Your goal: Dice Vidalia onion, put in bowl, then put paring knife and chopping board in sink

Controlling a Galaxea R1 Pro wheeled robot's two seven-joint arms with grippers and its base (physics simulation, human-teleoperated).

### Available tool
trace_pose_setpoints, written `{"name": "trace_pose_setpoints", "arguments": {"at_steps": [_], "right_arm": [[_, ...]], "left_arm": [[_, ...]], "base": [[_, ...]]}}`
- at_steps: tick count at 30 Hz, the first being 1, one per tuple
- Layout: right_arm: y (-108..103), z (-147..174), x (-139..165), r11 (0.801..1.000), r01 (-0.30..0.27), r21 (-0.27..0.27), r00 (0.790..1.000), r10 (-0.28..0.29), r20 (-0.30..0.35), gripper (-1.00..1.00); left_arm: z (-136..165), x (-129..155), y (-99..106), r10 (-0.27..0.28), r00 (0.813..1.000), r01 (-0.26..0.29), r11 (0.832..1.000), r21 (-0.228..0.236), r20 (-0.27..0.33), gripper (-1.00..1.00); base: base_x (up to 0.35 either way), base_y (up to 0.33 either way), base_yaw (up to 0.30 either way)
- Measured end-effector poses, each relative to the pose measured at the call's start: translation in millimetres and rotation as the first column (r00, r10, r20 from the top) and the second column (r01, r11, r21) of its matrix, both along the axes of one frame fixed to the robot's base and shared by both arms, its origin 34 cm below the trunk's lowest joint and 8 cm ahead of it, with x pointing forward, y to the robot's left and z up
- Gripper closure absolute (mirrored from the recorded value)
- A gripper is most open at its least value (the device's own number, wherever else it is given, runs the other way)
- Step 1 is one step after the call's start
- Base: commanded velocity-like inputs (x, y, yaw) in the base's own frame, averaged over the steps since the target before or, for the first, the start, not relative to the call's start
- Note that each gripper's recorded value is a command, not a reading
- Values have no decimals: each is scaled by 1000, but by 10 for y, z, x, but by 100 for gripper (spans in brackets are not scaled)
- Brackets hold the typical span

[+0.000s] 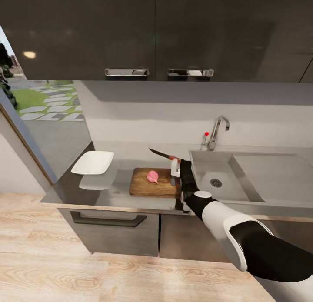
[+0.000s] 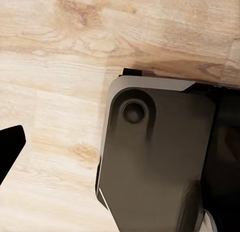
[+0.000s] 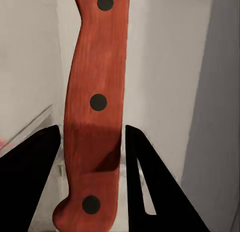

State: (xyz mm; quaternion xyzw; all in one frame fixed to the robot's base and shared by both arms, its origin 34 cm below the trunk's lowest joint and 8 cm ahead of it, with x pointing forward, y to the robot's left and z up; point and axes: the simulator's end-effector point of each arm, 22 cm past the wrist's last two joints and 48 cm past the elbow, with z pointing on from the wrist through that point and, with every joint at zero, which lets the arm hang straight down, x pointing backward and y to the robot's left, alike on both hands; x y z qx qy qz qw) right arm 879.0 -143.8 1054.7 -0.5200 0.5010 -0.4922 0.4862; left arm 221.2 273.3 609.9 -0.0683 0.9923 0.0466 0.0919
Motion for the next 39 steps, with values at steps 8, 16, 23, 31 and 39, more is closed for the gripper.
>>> {"name": "trace_pose_setpoints", "arguments": {"at_steps": [8,16,23,31,39], "right_arm": [[156,159,181,999,-12,51,983,21,-184,100],[233,162,181,997,-39,69,977,52,-208,100],[312,8,129,995,-70,78,958,89,-273,100],[312,-51,115,995,-71,76,954,90,-287,100],[311,-71,104,995,-72,74,952,90,-292,100]], "left_arm": [[1,2,12,0,1000,0,1000,2,1,-100],[0,2,13,0,1000,0,1000,2,0,-100],[1,2,17,0,1000,0,1000,3,1,-100],[-1,3,2,0,1000,0,1000,0,0,-100],[1,2,17,0,1000,0,1000,3,0,-100]], "base": [[0,0,0],[0,0,0],[0,0,0],[-147,0,0],[-58,0,0]]}}
